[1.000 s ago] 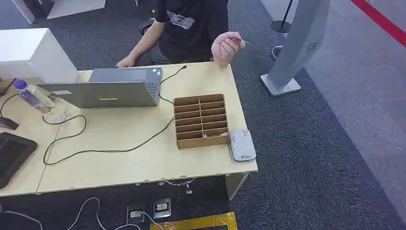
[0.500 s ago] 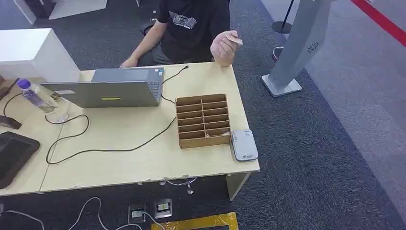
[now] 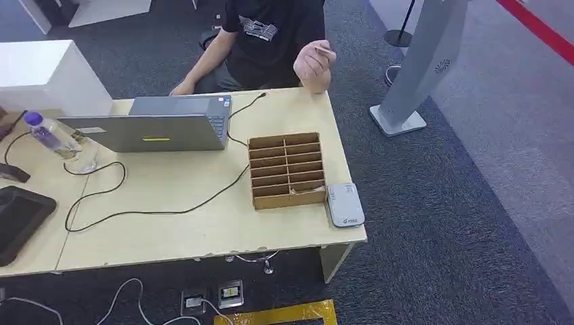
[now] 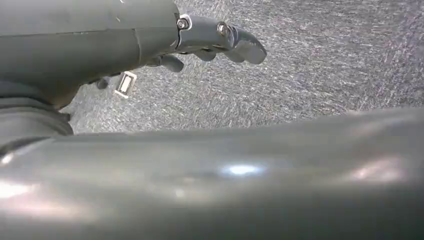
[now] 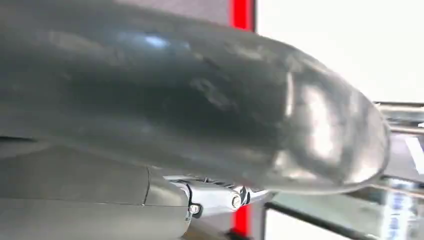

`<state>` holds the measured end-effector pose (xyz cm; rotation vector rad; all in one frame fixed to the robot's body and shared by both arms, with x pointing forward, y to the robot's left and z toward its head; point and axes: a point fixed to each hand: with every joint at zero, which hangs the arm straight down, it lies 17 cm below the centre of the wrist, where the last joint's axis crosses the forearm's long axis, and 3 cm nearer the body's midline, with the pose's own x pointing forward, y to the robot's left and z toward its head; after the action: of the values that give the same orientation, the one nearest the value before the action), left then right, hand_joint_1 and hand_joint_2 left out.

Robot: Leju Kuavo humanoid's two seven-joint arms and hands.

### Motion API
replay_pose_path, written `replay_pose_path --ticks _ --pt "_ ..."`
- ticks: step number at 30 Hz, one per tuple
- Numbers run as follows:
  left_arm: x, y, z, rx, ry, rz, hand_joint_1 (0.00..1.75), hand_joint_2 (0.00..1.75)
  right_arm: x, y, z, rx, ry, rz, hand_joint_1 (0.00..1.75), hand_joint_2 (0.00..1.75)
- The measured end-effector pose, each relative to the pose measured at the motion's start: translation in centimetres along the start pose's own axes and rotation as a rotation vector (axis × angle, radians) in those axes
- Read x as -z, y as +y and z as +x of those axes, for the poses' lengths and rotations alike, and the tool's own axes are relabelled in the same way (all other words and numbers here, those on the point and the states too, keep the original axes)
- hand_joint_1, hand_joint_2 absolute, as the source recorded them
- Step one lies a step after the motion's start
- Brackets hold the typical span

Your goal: Pass the card to the sensor for recognition and then transmit it.

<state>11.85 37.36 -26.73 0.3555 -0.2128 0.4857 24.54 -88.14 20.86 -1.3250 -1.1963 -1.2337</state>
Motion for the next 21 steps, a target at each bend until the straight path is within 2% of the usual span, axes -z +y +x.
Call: replay_pose_path --ticks 4,10,17,21 --pt "0.0 -0.1 -0.2 -0.050 0.020 0.000 0.00 0.00 0.7 2.7 5.6 0.058 -0.086 0.054 0.00 0.00" --pt "0.1 0.4 -0.8 -0.199 0.108 0.016 0.00 0.00 -0.4 7.8 13.1 0.140 -0.185 0.174 0.00 0.00" --pt "0.2 0.7 -0.6 -0.229 0.117 0.021 0.00 0.00 -1.9 10.7 17.7 0.139 -0.282 0.257 0.00 0.00" --pt "0.2 0.7 -0.3 -0.212 0.114 0.010 0.00 0.00 -4.1 13.6 20.8 0.139 -0.343 0.346 0.00 0.00"
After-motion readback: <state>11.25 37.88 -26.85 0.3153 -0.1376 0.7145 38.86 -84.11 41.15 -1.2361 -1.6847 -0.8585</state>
